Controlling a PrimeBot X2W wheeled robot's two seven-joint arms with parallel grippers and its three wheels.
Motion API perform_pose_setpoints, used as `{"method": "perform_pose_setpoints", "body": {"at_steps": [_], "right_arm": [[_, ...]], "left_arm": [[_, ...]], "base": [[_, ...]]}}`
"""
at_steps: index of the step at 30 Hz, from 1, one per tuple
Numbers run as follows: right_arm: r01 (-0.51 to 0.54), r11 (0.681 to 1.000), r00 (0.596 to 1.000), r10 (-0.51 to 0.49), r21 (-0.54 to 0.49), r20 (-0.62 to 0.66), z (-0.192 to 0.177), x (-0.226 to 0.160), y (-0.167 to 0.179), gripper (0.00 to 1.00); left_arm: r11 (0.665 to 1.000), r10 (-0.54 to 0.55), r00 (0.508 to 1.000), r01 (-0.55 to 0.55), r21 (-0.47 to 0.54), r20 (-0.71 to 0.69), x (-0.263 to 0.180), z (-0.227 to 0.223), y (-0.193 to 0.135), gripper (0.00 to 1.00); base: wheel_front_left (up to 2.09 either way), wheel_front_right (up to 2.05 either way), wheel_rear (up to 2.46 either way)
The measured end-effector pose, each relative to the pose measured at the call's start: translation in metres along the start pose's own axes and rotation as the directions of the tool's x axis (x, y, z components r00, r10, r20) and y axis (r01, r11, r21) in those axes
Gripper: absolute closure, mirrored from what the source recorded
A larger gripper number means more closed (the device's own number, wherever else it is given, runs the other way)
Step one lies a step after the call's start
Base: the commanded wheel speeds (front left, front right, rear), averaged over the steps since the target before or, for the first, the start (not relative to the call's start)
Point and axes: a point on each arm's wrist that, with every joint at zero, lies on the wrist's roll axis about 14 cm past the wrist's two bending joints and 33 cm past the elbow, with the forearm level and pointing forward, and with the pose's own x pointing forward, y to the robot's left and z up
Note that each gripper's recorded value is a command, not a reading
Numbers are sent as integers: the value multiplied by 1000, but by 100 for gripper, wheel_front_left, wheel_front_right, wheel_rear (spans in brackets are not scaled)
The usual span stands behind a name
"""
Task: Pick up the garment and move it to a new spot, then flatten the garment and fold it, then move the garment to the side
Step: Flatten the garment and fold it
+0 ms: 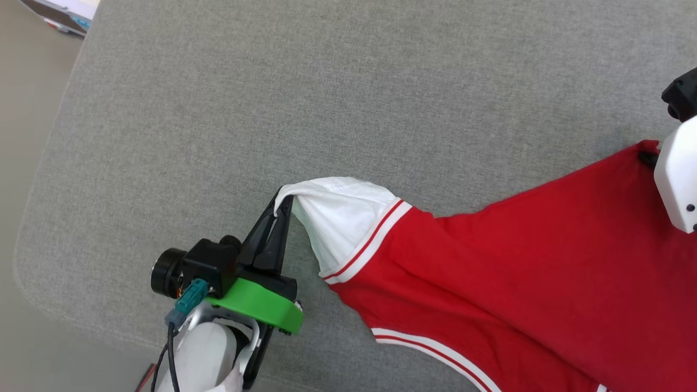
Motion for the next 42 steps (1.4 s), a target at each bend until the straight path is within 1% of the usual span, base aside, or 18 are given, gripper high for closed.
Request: {"method": "perform_pose_setpoints", "body": {"at_steps": [4,6,10,14,18,21,22,23,24,27,30,31,32,34,37,42], "right_arm": [[29,1000,992,-29,-3,122,19,-21,-2,100],[50,999,975,-49,-1,216,35,-38,-4,100],[100,995,925,-99,18,368,60,-76,-12,100],[143,989,865,-146,43,479,75,-111,-19,100],[185,980,787,-191,71,587,91,-150,-24,100],[218,972,728,-218,82,650,100,-179,-26,100],[231,969,709,-227,84,668,103,-188,-27,100],[265,959,654,-254,98,713,108,-212,-29,100],[277,955,640,-263,102,722,109,-218,-30,100],[299,947,600,-285,121,747,112,-230,-34,100],[320,938,570,-303,134,764,118,-235,-39,100],[343,927,528,-322,150,786,131,-241,-49,100],[349,924,512,-330,158,793,137,-243,-54,100],[368,914,480,-343,169,807,149,-248,-64,100],[398,893,412,-379,211,829,171,-261,-87,100],[450,853,317,-428,263,846,203,-277,-123,100]], "left_arm": [[1000,-8,999,7,24,50,-2,18,2,100],[999,-15,997,12,45,80,-5,29,4,100],[997,-36,988,25,75,148,-7,54,4,100],[992,-72,971,47,114,227,-4,84,1,100],[980,-138,931,79,181,339,9,132,-7,100],[968,-191,887,100,228,421,16,172,-18,100],[964,-211,869,110,243,447,18,186,-23,100],[945,-272,825,132,300,495,23,216,-38,100],[939,-290,807,137,315,514,25,227,-43,100],[923,-336,763,150,354,552,31,253,-56,100],[908,-373,734,162,386,568,42,271,-66,100],[886,-409,715,163,434,567,57,285,-73,100],[879,-418,708,158,449,570,64,292,-75,100],[877,-425,692,154,456,584,76,306,-76,100],[862,-444,661,131,490,605,98,332,-78,100],[834,-470,628,87,544,620,131,366,-80,100]], "base": [[0,0,0],[0,0,0],[0,0,0],[0,0,0],[0,0,0],[0,0,0],[0,0,0],[0,0,0],[0,0,0],[0,0,0],[0,0,0],[0,0,0],[0,0,0],[0,0,0],[0,0,0],[0,0,0]]}}
